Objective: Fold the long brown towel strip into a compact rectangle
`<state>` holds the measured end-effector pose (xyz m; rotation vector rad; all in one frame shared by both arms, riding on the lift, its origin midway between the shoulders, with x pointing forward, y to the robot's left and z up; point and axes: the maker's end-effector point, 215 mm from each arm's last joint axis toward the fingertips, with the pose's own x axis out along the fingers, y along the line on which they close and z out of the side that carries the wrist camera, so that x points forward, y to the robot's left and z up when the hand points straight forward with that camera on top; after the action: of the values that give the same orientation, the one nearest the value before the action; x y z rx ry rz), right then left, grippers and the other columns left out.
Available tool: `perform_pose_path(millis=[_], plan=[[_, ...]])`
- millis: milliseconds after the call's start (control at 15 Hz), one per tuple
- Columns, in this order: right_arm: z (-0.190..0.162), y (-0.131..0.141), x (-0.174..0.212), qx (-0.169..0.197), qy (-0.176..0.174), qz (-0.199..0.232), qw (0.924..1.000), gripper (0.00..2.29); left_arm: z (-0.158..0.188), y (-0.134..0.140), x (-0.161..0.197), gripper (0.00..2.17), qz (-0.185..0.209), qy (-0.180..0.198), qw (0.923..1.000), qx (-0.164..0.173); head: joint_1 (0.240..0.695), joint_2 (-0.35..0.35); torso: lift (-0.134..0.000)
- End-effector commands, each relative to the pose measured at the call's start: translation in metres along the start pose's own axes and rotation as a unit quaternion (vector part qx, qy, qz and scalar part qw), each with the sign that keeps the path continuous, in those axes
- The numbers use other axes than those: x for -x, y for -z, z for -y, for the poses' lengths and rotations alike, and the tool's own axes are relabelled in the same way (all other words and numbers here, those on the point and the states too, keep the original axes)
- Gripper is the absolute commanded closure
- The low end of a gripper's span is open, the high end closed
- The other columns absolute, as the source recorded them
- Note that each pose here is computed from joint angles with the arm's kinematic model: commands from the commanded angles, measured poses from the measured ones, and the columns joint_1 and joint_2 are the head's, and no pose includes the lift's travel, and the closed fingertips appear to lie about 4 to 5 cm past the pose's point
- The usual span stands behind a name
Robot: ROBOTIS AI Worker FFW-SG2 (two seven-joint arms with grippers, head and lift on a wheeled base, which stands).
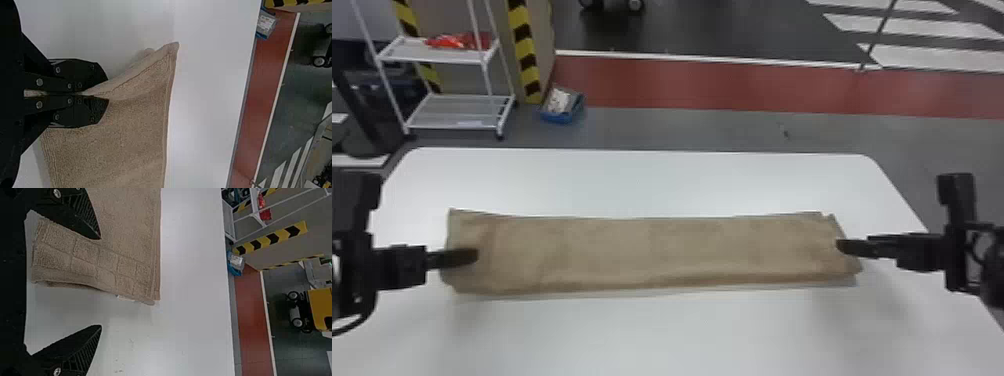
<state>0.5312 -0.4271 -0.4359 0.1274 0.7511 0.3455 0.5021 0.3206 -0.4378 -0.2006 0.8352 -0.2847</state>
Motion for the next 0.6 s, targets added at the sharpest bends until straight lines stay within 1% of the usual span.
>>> perform_pose_path(millis=[0,133,333,400,467,533], plan=[[0.000,-0.002,0.000,0.003,0.000,0.003,1.0000,0.08,0.024,-0.004,0.017,2.13,0.009,0.021,0.9997,0.007,0.695,-0.110,-0.120],[0.001,-0.004,0.000,0.003,0.000,0.005,1.0000,0.08,0.064,-0.012,0.029,2.13,0.015,0.053,0.9984,0.011,0.695,-0.129,-0.120],[0.002,-0.001,0.002,-0.004,0.001,0.005,1.0000,0.09,0.127,-0.027,0.028,2.13,0.018,0.093,0.9955,0.000,0.695,-0.169,-0.120],[0.003,0.004,0.004,-0.008,0.003,0.002,1.0000,0.09,0.142,-0.035,0.026,2.13,0.020,0.102,0.9945,-0.002,0.695,-0.184,-0.120],[0.003,0.007,0.004,-0.009,0.003,0.001,1.0000,0.09,0.152,-0.038,0.028,2.13,0.012,0.110,0.9937,0.013,0.695,-0.223,-0.120],[0.006,0.011,0.007,-0.013,0.005,0.000,0.9999,0.09,0.165,-0.047,0.030,2.13,0.019,0.122,0.9923,0.010,0.695,-0.236,-0.120]])
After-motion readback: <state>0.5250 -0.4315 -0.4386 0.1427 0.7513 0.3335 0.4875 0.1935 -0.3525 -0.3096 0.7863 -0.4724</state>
